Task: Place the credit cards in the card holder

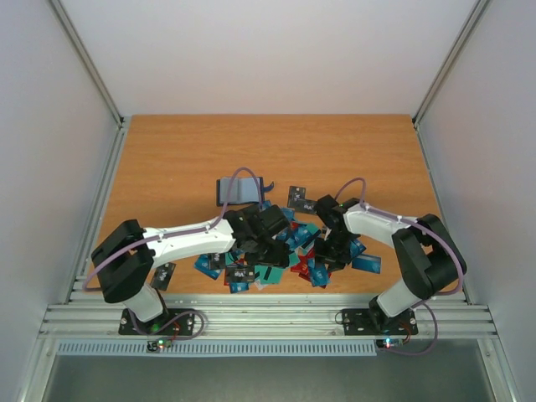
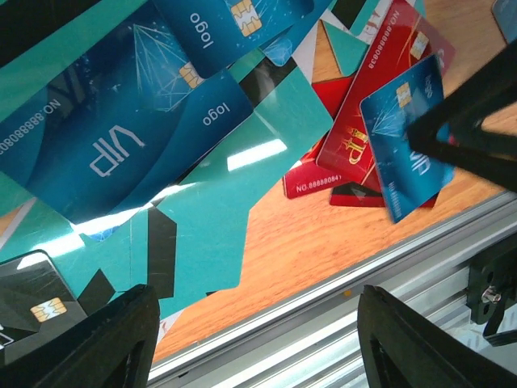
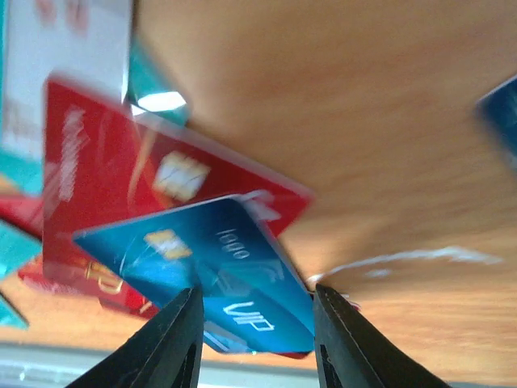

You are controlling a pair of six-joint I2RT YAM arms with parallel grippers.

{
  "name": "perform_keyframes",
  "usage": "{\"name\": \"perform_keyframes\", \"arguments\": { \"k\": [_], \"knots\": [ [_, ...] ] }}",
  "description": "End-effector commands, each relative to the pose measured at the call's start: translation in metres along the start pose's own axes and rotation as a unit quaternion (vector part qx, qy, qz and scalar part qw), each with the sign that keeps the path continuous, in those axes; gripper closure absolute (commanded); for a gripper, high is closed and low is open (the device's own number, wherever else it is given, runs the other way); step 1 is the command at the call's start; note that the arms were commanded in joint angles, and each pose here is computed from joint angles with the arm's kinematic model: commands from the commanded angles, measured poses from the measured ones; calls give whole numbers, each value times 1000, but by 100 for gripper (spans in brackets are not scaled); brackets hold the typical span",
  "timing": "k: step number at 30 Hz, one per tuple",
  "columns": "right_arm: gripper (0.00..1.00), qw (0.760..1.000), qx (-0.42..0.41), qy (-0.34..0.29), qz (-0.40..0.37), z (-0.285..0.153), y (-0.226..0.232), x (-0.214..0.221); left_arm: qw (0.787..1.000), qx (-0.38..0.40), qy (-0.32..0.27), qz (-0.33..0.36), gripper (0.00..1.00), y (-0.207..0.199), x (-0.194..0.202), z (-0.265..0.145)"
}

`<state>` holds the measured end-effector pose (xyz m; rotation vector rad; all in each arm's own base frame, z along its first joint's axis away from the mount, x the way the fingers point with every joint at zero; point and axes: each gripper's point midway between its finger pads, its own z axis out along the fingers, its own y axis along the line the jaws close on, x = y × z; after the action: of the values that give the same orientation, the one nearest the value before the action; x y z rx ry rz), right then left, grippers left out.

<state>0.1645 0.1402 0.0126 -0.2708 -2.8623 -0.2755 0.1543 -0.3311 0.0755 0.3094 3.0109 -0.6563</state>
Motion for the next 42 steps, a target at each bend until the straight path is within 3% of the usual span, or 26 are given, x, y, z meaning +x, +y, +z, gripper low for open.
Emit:
{"name": "perform_keyframes", "arguments": {
  "k": [1, 14, 21, 26, 32, 42],
  "knots": [
    [61, 999, -10, 34, -19, 26, 10, 25, 1000, -1, -19, 18, 32, 2, -2, -7],
    [62, 996, -41, 42, -73, 30, 47, 52, 998, 3, -13, 54, 32, -3, -2, -8],
    [61, 996, 16, -37, -84, -15, 29, 44, 998, 12, -11, 57, 34, -4, -1, -1],
    [61, 995, 34, -49, -77, -15, 16, 43, 997, 33, 2, 73, 38, -16, 1, 10],
    [61, 998, 2, -48, -47, -5, 13, 44, 991, 62, 43, 114, 47, -46, 6, 33],
    [60, 991, -135, -14, 23, 4, 18, 69, 985, 42, 64, 158, 48, -64, -11, 62]
  ]
}}
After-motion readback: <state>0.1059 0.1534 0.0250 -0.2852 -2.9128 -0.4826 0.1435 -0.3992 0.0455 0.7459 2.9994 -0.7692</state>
